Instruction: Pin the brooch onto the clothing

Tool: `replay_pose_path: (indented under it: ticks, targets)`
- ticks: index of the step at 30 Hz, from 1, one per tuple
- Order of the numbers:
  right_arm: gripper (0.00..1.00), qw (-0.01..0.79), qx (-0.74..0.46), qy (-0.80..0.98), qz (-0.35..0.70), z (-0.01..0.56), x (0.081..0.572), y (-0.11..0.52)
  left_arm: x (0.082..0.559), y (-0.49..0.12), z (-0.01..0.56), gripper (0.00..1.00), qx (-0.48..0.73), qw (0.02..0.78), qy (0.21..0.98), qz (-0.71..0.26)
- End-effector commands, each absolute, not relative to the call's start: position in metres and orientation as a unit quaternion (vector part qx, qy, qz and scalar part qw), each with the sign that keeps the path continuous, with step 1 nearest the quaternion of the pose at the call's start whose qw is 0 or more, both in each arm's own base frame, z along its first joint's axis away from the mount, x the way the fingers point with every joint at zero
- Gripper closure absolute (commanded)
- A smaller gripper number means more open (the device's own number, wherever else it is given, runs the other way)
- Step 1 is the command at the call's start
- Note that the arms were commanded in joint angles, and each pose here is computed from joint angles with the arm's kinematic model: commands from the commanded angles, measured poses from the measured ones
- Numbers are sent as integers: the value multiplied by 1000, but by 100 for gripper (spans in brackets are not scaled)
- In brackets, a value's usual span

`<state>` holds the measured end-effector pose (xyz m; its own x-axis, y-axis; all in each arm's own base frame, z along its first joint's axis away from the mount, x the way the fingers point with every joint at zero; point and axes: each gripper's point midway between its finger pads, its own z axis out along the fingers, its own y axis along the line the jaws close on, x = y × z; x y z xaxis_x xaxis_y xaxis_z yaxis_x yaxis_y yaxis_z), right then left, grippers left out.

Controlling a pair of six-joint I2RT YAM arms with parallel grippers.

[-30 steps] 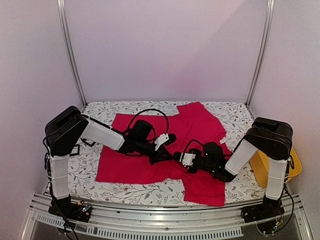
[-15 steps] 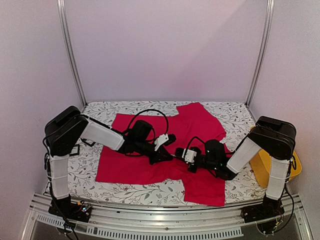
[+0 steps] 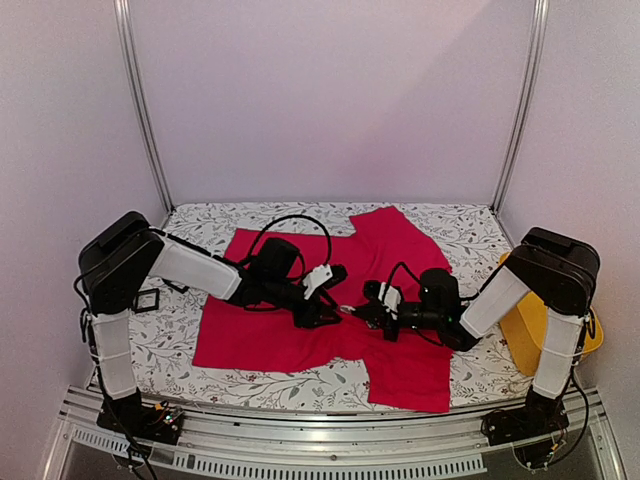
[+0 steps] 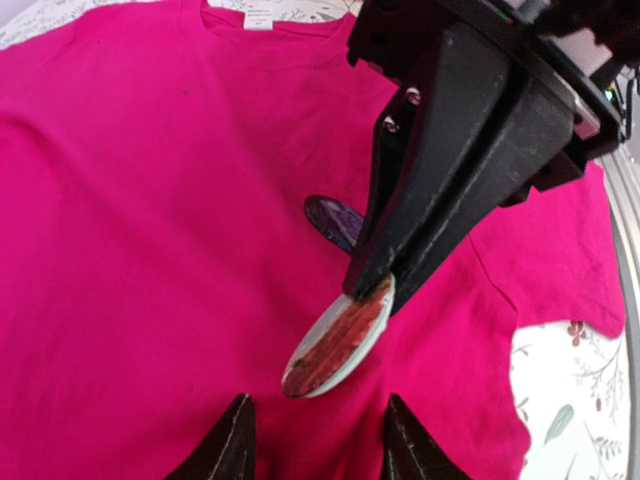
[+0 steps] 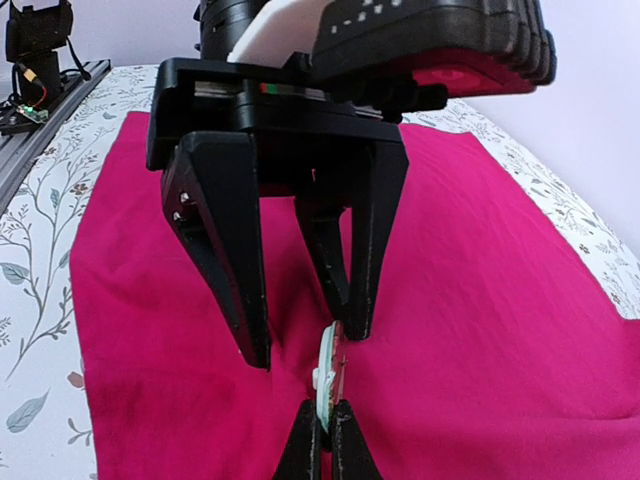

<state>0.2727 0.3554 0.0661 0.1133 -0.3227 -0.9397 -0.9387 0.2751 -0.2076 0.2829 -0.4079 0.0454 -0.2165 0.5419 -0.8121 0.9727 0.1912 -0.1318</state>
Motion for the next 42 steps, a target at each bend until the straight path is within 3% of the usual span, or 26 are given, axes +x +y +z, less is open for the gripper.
replay_pose_path:
  ticks: [1,5,14,22,25,33,38,42]
  targets:
    - [100,524,-533,568,344,87,259,365,291,-398,69,53,529,352,701,-324]
    - [100,517,-537,559,363,90,256,368,287,-400,83,49,534,355,689,-338]
    - [100,518,-530,561,369,93,261,368,281,-399,87,72,550,356,677,-336]
    - [100,521,-532,557,368,97,262,368,278,-405,76,74,562,338,677,-334]
    - [100,519,-538,551,371,98,259,369,280,-407,76,81,560,341,679,-331]
    - [100,515,-545,546,374,98,256,369,276,-413,84,87,558,344,671,-347]
    - [100,515,-546,544,374,99,256,370,267,-416,86,87,565,336,660,-363]
    - [100,514,-548,543,376,100,255,370,262,-419,85,82,567,335,659,-363]
